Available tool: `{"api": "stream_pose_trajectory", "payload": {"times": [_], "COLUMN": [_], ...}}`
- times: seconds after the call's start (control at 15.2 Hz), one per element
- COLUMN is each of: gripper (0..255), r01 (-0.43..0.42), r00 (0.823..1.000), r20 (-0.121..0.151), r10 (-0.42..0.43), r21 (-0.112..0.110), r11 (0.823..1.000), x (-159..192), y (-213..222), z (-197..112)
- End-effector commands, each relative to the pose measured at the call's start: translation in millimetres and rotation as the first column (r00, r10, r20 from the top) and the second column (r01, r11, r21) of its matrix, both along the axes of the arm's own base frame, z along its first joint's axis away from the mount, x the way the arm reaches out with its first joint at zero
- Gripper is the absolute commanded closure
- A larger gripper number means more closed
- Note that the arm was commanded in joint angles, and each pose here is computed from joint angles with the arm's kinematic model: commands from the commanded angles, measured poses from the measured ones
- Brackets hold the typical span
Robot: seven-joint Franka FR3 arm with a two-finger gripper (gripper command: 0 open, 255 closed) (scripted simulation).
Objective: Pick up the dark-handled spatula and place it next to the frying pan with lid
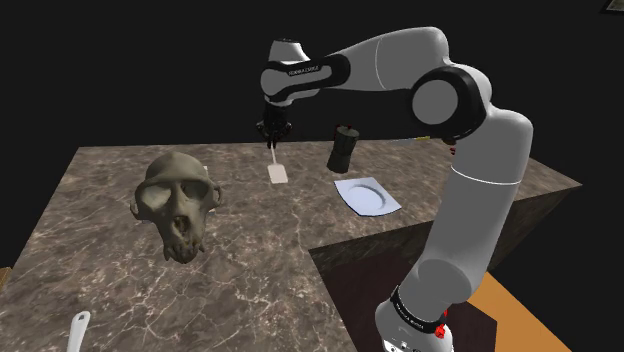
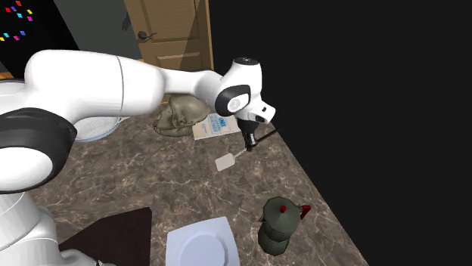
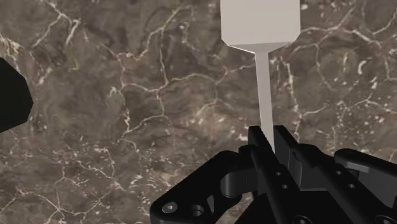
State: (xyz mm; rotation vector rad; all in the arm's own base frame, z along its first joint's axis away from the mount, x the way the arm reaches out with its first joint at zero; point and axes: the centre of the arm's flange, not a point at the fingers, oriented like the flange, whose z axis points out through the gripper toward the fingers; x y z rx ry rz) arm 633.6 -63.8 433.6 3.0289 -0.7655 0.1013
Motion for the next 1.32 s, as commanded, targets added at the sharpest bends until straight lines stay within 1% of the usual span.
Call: {"api": "stream_pose_trajectory", "payload": {"times": [0.0,0.13,1.25], "gripper": [255,255,255], "r01": [0.0,0.0,0.0], "r00": [1.0,1.0,1.0], "r20": [0.0,0.0,0.0], "r10": [0.0,0.0,0.0], "r21": [0.0,0.0,0.0], "r11": [1.0,1.0,1.0], "x": [0.9,0.9,-155.0], "y": [-0.4,-0.4,161.0], "z": [10.5,19.4,19.5]}}
